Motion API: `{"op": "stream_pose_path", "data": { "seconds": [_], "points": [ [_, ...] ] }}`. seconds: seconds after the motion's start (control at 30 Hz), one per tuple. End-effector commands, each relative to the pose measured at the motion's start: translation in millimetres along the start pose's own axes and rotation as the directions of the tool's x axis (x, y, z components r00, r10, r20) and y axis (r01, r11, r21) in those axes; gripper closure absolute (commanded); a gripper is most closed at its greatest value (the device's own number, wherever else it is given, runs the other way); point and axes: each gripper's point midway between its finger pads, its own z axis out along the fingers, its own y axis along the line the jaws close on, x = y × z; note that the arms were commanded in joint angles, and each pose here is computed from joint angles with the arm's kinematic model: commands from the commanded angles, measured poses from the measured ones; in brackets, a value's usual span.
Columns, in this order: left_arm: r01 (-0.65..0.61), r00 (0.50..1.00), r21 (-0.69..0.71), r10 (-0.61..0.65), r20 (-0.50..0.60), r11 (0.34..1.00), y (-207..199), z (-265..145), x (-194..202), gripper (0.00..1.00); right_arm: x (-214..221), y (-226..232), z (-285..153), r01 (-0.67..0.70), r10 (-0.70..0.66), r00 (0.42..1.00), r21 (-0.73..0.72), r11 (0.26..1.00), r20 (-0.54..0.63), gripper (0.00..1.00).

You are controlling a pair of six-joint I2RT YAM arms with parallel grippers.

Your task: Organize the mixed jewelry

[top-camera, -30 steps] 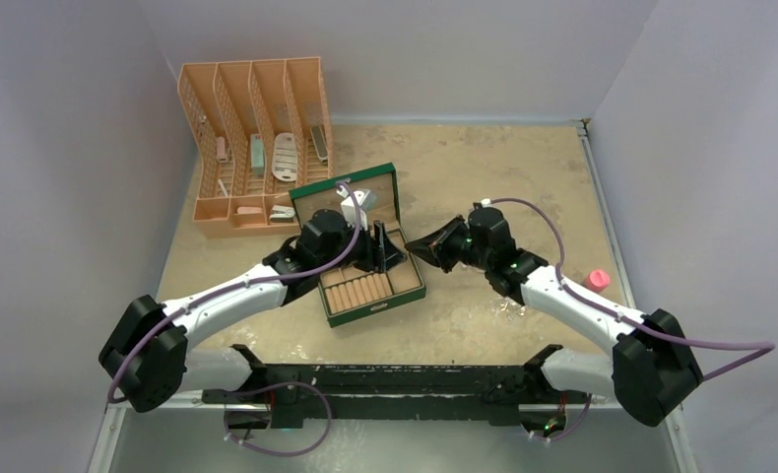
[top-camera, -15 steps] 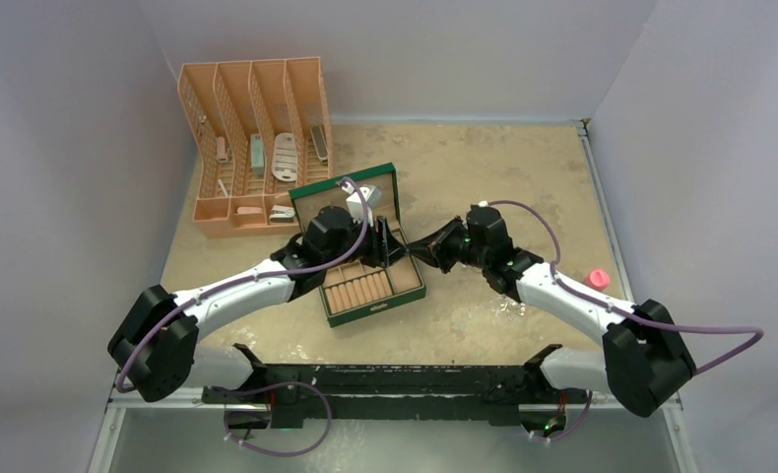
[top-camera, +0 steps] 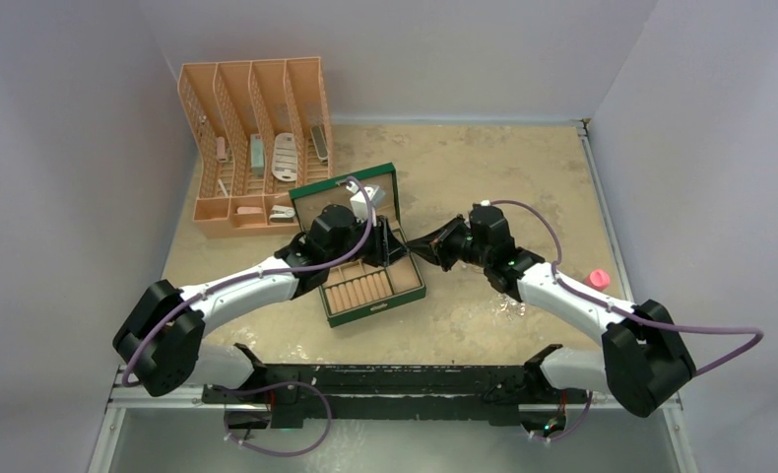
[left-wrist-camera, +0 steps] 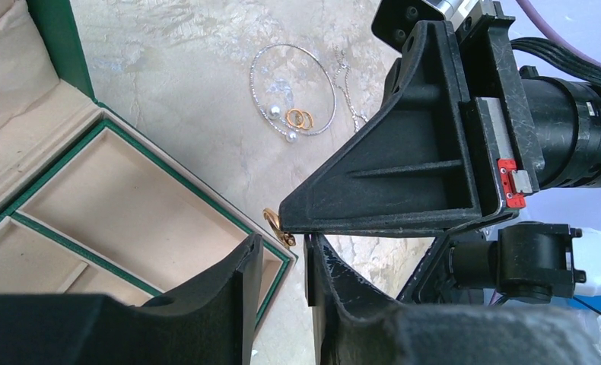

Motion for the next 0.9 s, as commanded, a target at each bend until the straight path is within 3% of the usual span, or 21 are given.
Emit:
{"op": "stream_pose_path", "data": {
  "seconds": [0.0,0.43,0.57,0.77,0.87],
  "points": [
    [-0.061,0.996,0.059,0.057,0.069,0.996,-17,4,-23,0.75,7,7,-5,-0.008,0.006,0.999,-0.042,0.999,-0.040,1.00],
    [-0.080,0.994,0.035,0.077,0.075,0.996,-12,5,-25,1.00,11,4,-3,-0.011,0.008,0.998,-0.042,0.999,-0.065,1.00],
    [-0.088,0.993,0.035,0.085,0.079,0.995,-14,3,-26,1.00,10,2,-4,-0.005,0.002,0.998,-0.039,0.999,-0.058,1.00],
    [-0.055,0.998,-0.009,0.055,-0.003,0.998,-12,-6,-19,1.00,1,3,-12,0.036,-0.036,0.999,-0.035,0.999,0.005,0.62],
    [-0.021,0.996,-0.041,0.017,-0.092,0.999,-10,-18,-5,1.00,-1,5,-20,0.072,-0.070,0.997,-0.041,0.997,0.036,0.49]
  ]
}}
